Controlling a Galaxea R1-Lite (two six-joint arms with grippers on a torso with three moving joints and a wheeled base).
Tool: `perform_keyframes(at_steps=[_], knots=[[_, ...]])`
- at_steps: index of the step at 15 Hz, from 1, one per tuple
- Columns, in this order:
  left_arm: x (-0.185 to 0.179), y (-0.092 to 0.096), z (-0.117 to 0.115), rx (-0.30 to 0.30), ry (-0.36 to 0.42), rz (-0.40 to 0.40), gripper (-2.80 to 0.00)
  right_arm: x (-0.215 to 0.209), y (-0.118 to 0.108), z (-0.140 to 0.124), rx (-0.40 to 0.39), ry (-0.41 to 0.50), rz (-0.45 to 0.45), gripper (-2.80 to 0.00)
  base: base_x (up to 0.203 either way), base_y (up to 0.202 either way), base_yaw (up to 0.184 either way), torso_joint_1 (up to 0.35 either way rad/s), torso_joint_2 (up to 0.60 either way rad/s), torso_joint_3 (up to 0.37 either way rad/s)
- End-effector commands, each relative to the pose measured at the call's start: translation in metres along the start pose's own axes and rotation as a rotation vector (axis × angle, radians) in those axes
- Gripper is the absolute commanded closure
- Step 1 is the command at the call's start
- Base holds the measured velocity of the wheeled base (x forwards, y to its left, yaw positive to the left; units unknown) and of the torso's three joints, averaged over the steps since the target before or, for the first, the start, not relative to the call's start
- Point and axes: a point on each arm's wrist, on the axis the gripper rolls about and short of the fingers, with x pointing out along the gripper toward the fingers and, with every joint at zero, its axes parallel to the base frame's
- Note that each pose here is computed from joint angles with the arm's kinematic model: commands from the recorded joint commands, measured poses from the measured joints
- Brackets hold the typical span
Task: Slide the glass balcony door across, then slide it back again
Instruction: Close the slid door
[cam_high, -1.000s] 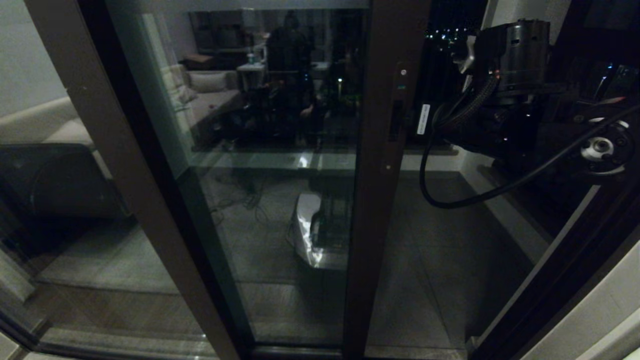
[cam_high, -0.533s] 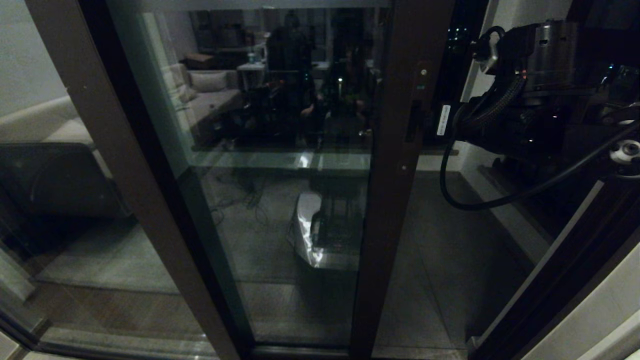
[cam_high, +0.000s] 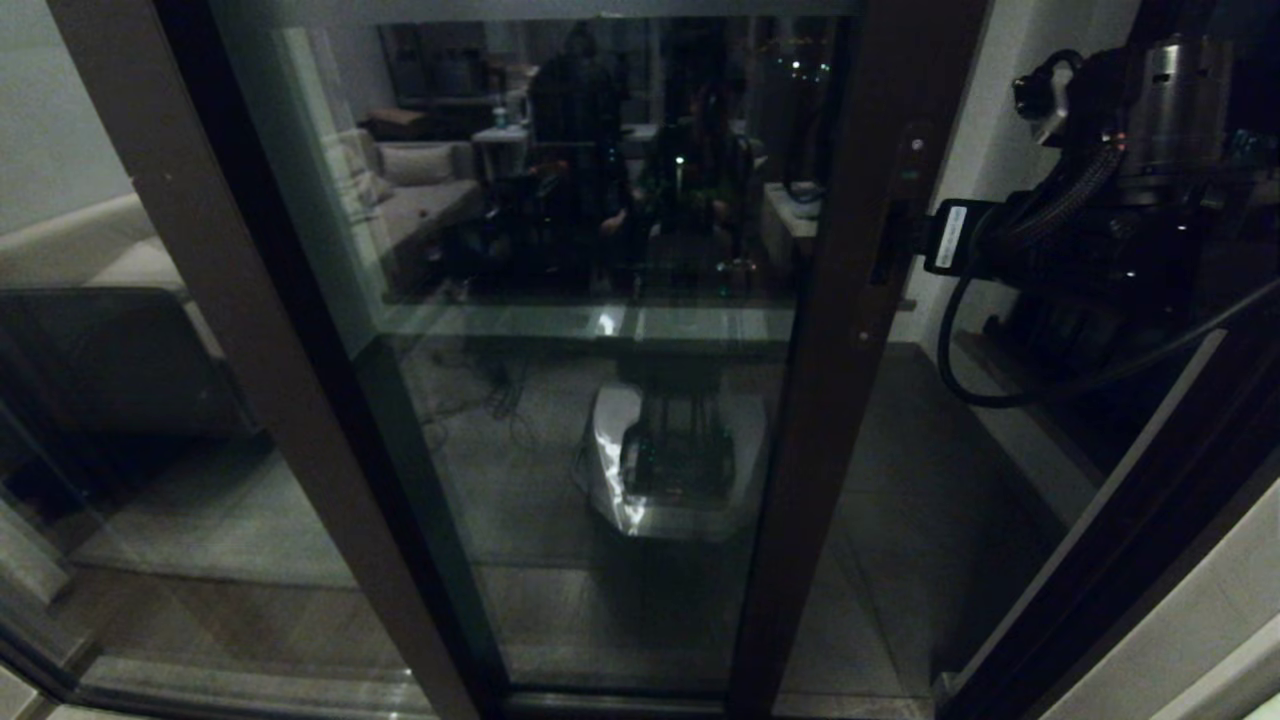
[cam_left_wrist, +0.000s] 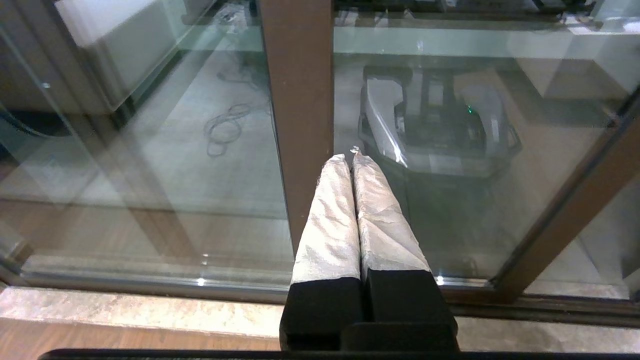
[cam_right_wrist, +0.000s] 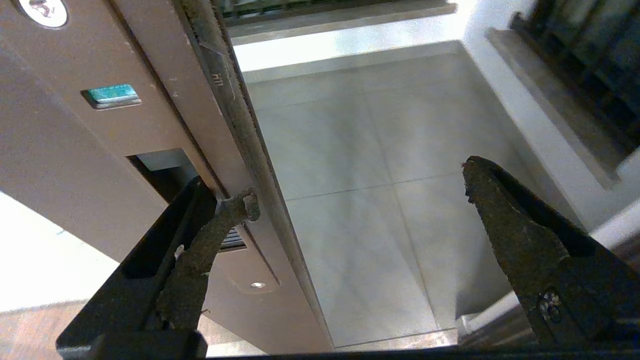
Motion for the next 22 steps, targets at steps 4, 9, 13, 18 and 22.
perform_keyframes(at_steps=[4, 9, 13, 18, 22], knots=[[0.0, 0.0, 0.0, 0.0, -0.002, 0.001, 0.0, 0.007, -0.03, -0.005, 0.01, 0.016, -0.085, -2.8, 0.0, 0.0, 0.0, 0.0, 0.0, 0.0], [0.0, 0.0, 0.0, 0.0, 0.0, -0.001, 0.0, -0.004, -0.049, -0.001, 0.019, 0.005, -0.125, -2.8, 0.0, 0.0, 0.0, 0.0, 0.0, 0.0], [0.0, 0.0, 0.0, 0.0, 0.0, -0.001, 0.0, -0.011, -0.061, 0.005, 0.023, -0.012, -0.153, -2.8, 0.0, 0.0, 0.0, 0.0, 0.0, 0.0], [0.0, 0.0, 0.0, 0.0, -0.001, -0.001, 0.0, -0.013, -0.077, 0.004, -0.002, -0.014, -0.2, -2.8, 0.0, 0.0, 0.0, 0.0, 0.0, 0.0], [0.0, 0.0, 0.0, 0.0, 0.0, -0.001, 0.0, -0.011, -0.087, 0.006, 0.003, -0.015, -0.225, -2.8, 0.0, 0.0, 0.0, 0.0, 0.0, 0.0]])
